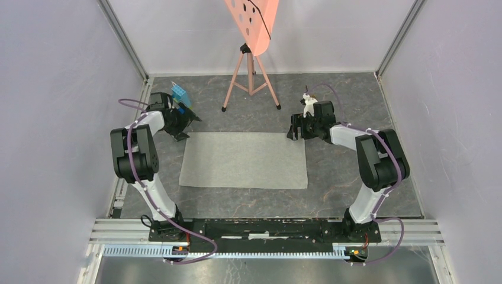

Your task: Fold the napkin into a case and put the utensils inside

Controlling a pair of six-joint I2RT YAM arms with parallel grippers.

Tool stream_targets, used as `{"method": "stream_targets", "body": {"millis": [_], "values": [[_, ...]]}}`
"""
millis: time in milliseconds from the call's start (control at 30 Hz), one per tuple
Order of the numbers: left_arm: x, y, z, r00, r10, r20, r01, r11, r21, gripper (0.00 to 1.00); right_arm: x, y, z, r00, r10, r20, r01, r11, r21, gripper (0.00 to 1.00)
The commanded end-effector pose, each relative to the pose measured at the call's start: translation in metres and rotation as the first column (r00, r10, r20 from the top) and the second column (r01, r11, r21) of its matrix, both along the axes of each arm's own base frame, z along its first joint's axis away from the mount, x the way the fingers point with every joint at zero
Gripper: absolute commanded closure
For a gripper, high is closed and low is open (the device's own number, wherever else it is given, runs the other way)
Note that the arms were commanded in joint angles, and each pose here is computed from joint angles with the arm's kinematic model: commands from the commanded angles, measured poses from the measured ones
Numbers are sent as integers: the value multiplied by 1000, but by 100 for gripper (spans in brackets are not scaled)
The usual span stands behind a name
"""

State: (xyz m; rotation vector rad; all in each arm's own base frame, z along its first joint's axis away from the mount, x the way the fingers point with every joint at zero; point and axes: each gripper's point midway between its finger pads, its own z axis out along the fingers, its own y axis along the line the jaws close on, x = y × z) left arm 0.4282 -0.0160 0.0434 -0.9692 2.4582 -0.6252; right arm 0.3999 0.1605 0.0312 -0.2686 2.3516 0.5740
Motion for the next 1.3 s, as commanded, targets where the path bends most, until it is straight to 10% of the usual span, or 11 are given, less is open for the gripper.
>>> {"method": "stream_targets", "body": {"millis": [0, 100, 433, 1267], "values": [[-3, -3, 56, 989, -94, 115, 81, 990, 113, 0, 1, -15, 40, 997, -21, 74, 34, 983, -182, 16], [-10, -26, 93, 962, -196, 188, 173, 976, 134, 0, -13, -22, 68, 992, -93, 86, 115, 945, -306, 3], [-37, -75, 137, 867, -400, 298, 335, 910, 245, 0, -94, 0, 41, 934, -134, -332, 83, 983, -163, 2], [-53, -98, 179, 787, -461, 409, 390, 887, 249, 0, -117, -18, -22, 857, -256, -448, 39, 898, -439, 39]]}}
